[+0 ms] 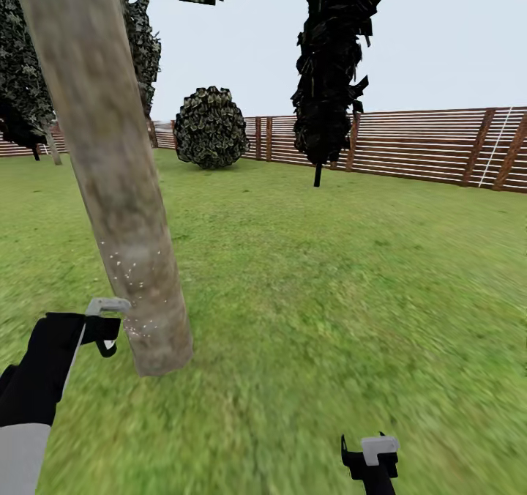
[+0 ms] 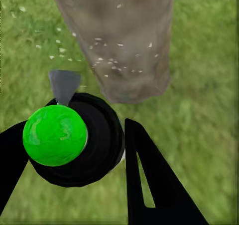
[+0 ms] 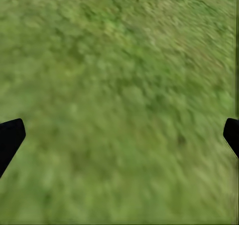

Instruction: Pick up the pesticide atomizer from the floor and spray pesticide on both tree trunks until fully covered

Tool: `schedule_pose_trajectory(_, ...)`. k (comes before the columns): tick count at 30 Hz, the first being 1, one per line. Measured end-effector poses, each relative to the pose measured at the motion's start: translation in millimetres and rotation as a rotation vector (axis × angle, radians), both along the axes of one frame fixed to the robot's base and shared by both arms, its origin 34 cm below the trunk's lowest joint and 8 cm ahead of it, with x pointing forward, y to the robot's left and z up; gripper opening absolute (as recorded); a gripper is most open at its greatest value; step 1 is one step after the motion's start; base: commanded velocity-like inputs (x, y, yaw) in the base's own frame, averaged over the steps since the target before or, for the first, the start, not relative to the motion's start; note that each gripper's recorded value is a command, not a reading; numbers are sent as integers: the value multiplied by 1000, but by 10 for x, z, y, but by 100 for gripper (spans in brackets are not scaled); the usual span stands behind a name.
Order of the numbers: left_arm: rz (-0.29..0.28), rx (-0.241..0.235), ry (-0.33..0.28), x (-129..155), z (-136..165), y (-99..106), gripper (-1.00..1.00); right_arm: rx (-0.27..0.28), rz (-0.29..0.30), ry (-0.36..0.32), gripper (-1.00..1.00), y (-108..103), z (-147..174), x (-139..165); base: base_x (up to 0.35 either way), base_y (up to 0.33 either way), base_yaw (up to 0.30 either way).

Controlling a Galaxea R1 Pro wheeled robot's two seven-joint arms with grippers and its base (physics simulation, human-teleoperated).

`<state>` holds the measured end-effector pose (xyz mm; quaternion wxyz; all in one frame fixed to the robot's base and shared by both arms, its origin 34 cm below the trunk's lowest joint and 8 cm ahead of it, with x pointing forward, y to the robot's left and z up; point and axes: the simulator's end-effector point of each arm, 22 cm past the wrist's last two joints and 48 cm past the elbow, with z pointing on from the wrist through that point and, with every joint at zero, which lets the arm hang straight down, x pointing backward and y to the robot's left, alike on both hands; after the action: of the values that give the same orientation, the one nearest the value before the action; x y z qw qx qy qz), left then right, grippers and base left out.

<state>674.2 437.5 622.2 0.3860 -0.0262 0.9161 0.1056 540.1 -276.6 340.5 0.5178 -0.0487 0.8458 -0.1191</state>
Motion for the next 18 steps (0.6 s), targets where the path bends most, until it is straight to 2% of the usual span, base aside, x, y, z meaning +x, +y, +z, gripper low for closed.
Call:
schedule_pose_trajectory(10,8,4,1,-13,-1,45,-100,0,0,0,100,0,1,0,12,-270,0)
schedule_pose_trajectory(14,33,-2,6,-54,-32,154,-100,0,0,0,100,0,0,0,85,-270,3)
schedule_pose_trajectory(18,56,10,8,-75,-34,226,-100,1,1,-1,100,7,2,1,97,-270,173)
